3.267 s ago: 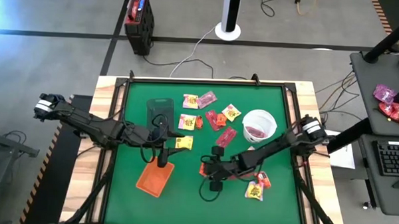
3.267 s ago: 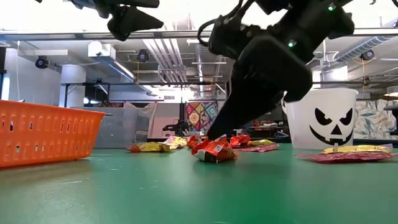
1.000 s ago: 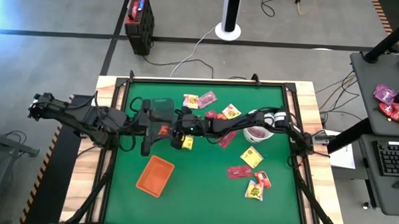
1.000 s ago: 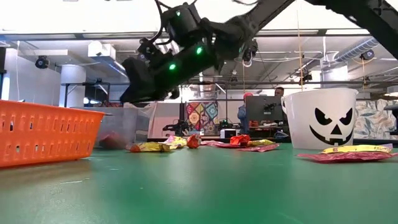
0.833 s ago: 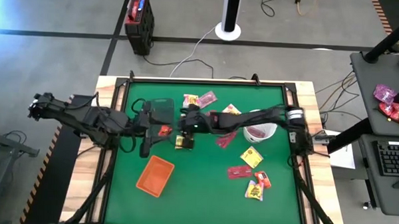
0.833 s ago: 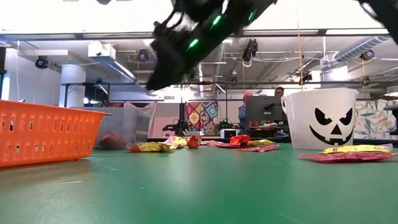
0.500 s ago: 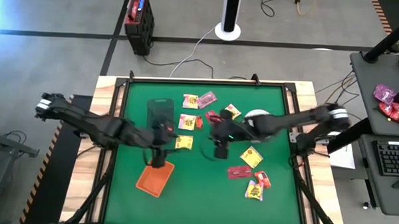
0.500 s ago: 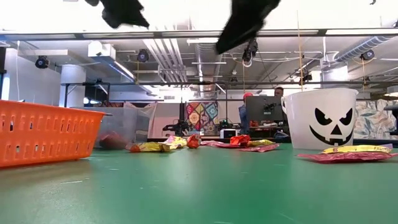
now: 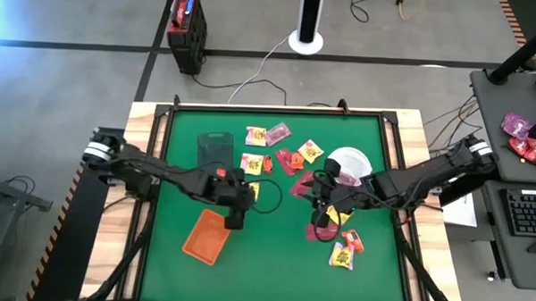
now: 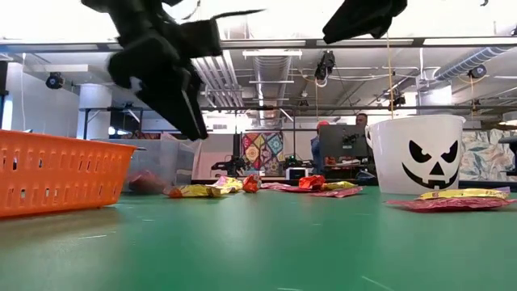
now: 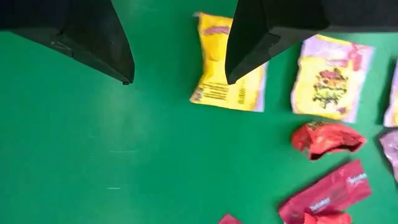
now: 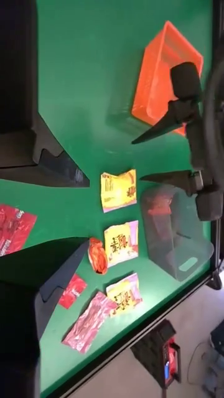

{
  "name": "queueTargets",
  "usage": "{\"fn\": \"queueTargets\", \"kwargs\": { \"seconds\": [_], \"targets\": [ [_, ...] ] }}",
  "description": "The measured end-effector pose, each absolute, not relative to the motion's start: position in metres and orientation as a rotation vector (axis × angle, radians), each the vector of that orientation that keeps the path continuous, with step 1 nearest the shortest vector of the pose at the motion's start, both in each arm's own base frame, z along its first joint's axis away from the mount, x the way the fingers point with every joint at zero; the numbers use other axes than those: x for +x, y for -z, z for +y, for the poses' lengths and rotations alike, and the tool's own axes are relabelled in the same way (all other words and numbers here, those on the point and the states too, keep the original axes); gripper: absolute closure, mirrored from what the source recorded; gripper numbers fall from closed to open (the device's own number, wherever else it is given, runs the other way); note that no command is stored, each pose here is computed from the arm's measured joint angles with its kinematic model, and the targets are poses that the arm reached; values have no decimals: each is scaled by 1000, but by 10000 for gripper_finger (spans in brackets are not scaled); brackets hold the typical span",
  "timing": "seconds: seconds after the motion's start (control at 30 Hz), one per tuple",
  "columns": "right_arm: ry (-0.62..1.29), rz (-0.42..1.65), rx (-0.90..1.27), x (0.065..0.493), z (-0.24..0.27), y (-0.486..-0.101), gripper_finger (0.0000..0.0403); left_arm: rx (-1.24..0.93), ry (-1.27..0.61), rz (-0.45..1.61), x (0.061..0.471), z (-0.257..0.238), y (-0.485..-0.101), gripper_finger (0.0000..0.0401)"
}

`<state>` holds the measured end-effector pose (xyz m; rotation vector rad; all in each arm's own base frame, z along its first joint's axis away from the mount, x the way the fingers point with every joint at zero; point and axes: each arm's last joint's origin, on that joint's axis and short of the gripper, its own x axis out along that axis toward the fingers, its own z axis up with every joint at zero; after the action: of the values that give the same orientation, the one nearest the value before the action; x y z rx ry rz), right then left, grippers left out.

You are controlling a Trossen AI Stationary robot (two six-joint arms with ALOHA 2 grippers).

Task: Sort candy by brand, put in halloween buckets
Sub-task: Put the yellow candy into the orange bin

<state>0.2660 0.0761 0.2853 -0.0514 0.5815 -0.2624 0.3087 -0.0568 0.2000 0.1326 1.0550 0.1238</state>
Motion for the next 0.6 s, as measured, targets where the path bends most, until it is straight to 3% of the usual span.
{"fn": "queueTargets", "kwargs": {
  "seconds": [0.2,0.6],
  "targets": [
    [279,595,-75,270,77,-280,266,175,-52,1176,332,-48,-186,166],
    [276,607,-84,271,79,-277,268,185,-103,1302,346,-25,-154,170]
  ]
}}
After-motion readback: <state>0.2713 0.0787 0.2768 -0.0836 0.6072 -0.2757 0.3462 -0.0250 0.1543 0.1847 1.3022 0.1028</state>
